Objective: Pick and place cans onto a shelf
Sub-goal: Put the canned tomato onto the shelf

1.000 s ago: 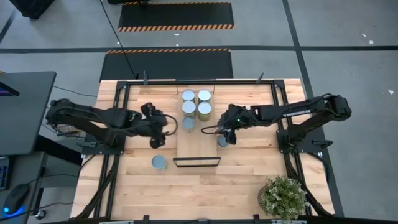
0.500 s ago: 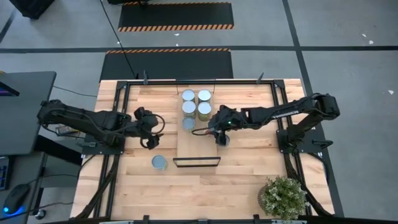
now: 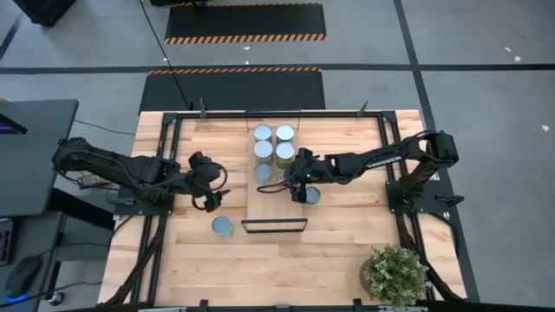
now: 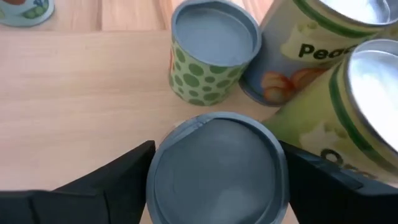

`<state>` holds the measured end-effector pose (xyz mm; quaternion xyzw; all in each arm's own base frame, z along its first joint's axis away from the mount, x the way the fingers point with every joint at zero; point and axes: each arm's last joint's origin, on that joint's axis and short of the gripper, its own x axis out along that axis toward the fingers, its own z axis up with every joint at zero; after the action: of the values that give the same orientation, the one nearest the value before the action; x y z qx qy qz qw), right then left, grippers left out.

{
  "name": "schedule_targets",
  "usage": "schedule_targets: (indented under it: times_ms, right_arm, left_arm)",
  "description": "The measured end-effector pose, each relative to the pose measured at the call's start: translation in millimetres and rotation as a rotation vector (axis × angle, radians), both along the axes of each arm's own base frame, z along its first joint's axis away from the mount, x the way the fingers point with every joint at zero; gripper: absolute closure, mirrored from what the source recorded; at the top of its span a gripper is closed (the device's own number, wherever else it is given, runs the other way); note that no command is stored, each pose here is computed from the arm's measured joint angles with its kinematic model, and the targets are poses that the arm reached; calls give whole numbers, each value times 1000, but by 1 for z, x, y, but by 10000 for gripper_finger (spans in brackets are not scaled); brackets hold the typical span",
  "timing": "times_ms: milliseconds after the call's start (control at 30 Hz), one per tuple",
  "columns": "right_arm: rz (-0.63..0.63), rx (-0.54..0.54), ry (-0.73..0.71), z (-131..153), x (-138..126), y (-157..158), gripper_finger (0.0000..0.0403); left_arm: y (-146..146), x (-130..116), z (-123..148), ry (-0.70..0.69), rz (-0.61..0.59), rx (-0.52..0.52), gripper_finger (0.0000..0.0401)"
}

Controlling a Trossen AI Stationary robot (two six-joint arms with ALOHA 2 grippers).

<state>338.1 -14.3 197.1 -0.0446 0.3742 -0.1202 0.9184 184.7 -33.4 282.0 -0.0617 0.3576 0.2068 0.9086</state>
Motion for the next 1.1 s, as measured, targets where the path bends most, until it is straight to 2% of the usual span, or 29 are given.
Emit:
schedule_targets:
  times_ms: [367,567,800,967,1100]
  right_arm:
    - [11,-15,-4,1,1,0,32]
    - [12,-57,38,-1,-2,0,30]
    - [45,-79,57,-2,-3,14,30]
    - [-3,-153,118,-6,-8,18,31]
    - [-15,-169,124,-6,-8,18,31]
  left_arm:
    - [-4,-1,0,-8,-3,-18,12]
    - [-2,-1,-1,1,6,-13,12]
    - [-2,-2,-1,-1,22,-31,12]
    - [-2,-2,-2,14,19,-41,12]
    - [-1,-2,-2,14,24,-41,12]
